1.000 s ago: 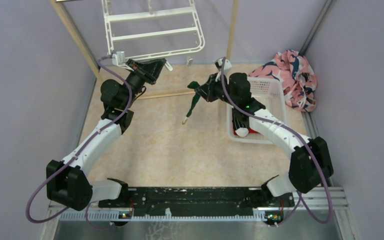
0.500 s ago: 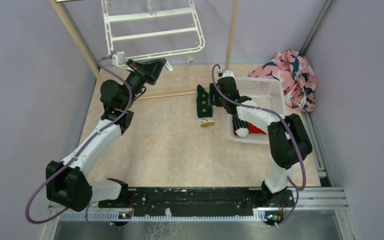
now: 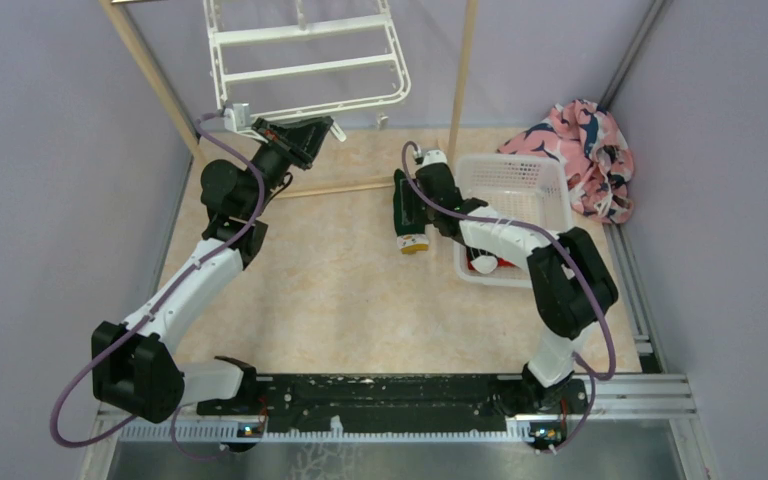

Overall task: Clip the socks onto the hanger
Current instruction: Place the sock at the center of the board, then pick up the sock at the center of the board, then clamp the sock onto the hanger.

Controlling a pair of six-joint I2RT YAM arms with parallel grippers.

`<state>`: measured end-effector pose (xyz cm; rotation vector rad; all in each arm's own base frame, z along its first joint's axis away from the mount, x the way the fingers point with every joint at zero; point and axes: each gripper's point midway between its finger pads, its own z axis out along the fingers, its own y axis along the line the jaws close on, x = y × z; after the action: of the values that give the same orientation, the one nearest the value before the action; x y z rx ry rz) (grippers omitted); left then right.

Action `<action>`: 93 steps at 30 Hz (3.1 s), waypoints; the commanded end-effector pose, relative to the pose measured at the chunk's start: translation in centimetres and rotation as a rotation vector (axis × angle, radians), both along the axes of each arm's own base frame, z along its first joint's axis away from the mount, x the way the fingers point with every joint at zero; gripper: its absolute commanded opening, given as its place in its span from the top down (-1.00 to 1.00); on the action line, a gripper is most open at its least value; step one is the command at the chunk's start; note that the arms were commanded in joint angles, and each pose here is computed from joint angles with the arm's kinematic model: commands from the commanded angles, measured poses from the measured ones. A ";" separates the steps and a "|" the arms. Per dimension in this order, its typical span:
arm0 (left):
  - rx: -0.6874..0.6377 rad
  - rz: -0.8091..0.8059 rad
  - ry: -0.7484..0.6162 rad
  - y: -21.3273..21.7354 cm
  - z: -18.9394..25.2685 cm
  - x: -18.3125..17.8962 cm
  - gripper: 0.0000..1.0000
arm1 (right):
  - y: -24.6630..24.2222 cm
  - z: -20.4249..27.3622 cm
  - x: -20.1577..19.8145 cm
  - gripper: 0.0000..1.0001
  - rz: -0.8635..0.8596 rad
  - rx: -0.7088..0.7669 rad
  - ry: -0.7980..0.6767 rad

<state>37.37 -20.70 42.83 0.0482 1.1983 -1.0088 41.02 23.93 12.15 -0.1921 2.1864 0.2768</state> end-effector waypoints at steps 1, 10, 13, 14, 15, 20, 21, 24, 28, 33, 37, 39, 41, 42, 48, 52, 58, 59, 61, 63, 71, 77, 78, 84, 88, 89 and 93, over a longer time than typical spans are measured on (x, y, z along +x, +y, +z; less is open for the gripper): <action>-0.013 0.003 -0.042 0.2 1.4 -0.7 1.00 | 1.9 -1.4 -0.2 -0.26 0.056 -0.001 0.042; -0.013 0.006 -0.046 0.3 1.6 -0.7 1.00 | 2.6 -4.9 -1.5 -0.27 0.086 -0.063 0.116; -0.014 0.007 -0.044 0.3 1.6 -0.7 1.00 | 2.4 -5.9 -2.2 -0.22 0.090 -0.070 0.137; -0.014 0.005 -0.042 0.3 1.5 -0.7 1.00 | 2.3 -6.2 -2.3 -0.19 0.088 -0.073 0.143; -0.015 0.002 -0.042 0.2 1.5 -0.7 1.00 | 2.1 -6.5 -2.4 -0.12 0.087 -0.078 0.148; -0.014 -0.002 -0.036 0.1 1.3 -0.6 1.00 | 2.0 -7.3 -2.8 0.17 0.091 -0.080 0.168; -0.015 -0.001 -0.038 0.1 1.4 -0.6 1.00 | 2.0 -7.5 -2.9 0.17 0.092 -0.082 0.172; -0.017 -0.004 -0.039 0.1 1.5 -0.7 1.00 | 2.0 -7.9 -3.0 0.14 0.098 -0.096 0.186; -0.020 -0.003 -0.043 0.2 1.8 -0.9 1.00 | 1.8 -8.9 -3.4 0.14 0.111 -0.116 0.213; -0.022 -0.005 -0.043 0.2 1.9 -0.9 1.00 | 2.9 -9.6 -4.4 0.60 0.164 -0.064 0.245; -0.023 -0.011 -0.040 0.1 1.8 -0.9 1.00 | 3.9 -10.0 -5.1 1.00 0.200 -0.031 0.263; -0.023 -0.011 -0.040 0.1 1.8 -0.9 1.00 | 4.6 -9.6 -5.2 1.00 0.214 -0.018 0.255; -0.024 -0.008 -0.040 0.1 1.9 -0.8 1.00 | 6.0 -8.8 -5.7 1.00 0.253 0.033 0.259; -0.025 -0.009 -0.040 0.1 1.9 -0.9 1.00 | 6.7 -8.3 -5.8 1.00 0.268 0.065 0.258; -0.022 -0.009 -0.038 0.1 1.8 -0.8 1.00 | 10.4 -4.0 -6.5 1.00 0.371 0.290 0.223; -0.018 0.003 -0.039 0.3 1.9 -0.9 1.00 | 10.6 -1.2 -6.7 1.00 0.398 0.359 0.188; -0.019 0.006 -0.036 0.3 1.6 -0.8 1.00 | 8.5 5.3 -6.9 1.00 0.402 0.454 0.037; -0.020 0.005 -0.033 0.2 1.5 -0.7 1.00 | 8.1 6.5 -7.0 1.00 0.389 0.456 -0.003; -0.024 -0.002 -0.030 0.1 1.5 -0.6 1.00 | 7.2 9.1 -7.3 1.00 0.363 0.498 -0.077; -0.024 -0.007 -0.025 0.0 1.3 -0.5 1.00 | 6.8 11.9 -7.8 1.00 0.338 0.557 -0.154; -0.037 -0.019 -0.018 -0.1 1.3 -0.7 1.00 | 7.2 19.6 -8.6 1.00 0.194 0.698 -0.464; -0.045 -0.017 -0.010 -0.1 1.3 -0.7 1.00 | 7.8 22.3 -8.0 1.00 0.099 0.824 -0.535; -0.045 -0.018 -0.011 -0.1 1.4 -0.7 1.00 | 7.9 22.9 -8.0 1.00 0.091 0.835 -0.551; -0.052 -0.017 0.001 -0.1 1.1 -0.6 1.00 | 8.5 25.6 -6.9 1.00 0.066 0.830 -0.637; -0.049 -0.019 0.008 -0.3 0.9 -0.5 1.00 | 9.8 26.9 -5.9 1.00 0.090 0.822 -0.671; -0.049 -0.016 0.011 -0.3 0.8 -0.5 1.00 | 9.9 27.2 -5.6 1.00 0.090 0.812 -0.684; -0.047 -0.008 0.010 -0.3 0.8 -0.4 1.00 | 10.6 28.5 -4.9 1.00 0.097 0.786 -0.708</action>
<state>36.95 -21.04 43.13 0.0214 1.1997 -1.0531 36.24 34.08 35.69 0.0545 1.3809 0.9227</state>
